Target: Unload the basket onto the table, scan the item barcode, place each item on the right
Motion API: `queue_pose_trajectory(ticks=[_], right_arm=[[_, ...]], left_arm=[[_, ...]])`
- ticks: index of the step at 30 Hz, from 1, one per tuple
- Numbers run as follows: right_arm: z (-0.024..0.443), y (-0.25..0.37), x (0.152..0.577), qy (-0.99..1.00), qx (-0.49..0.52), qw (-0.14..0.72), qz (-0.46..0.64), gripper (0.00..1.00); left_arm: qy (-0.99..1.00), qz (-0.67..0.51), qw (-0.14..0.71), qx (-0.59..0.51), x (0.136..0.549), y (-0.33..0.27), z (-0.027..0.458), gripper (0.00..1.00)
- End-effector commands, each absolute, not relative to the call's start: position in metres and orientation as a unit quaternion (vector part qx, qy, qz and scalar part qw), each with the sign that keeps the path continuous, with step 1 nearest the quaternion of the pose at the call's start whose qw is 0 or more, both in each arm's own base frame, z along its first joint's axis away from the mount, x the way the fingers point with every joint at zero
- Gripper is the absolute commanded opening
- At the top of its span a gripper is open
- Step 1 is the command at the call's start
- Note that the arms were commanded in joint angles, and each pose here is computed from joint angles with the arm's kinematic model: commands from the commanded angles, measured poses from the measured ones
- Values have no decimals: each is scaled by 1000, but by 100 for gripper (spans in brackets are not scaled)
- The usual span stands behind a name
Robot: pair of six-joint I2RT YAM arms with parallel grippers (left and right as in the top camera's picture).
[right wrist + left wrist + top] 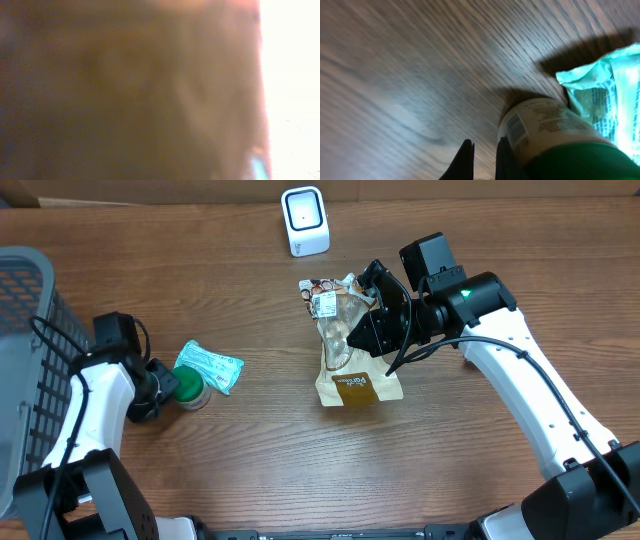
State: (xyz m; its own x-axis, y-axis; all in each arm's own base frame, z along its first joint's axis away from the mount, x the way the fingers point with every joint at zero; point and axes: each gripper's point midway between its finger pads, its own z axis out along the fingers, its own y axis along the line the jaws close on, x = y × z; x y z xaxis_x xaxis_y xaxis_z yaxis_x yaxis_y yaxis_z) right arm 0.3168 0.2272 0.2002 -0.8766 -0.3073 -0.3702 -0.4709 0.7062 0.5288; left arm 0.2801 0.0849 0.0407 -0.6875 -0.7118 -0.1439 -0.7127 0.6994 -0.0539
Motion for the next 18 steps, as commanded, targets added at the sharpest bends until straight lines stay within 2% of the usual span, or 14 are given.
queue_pose_trajectory(ticks=[1,13,18], right_arm=[[215,227,318,909,-218,147,323,4],[212,223,319,914,-215,146,311,4],[212,223,319,914,-214,147,311,4]], left_arm=[[927,-40,65,-367,279,62,26,4],[940,-59,101,-321,299,35,23,4],[953,-77,118,-267,312,1,26,5]])
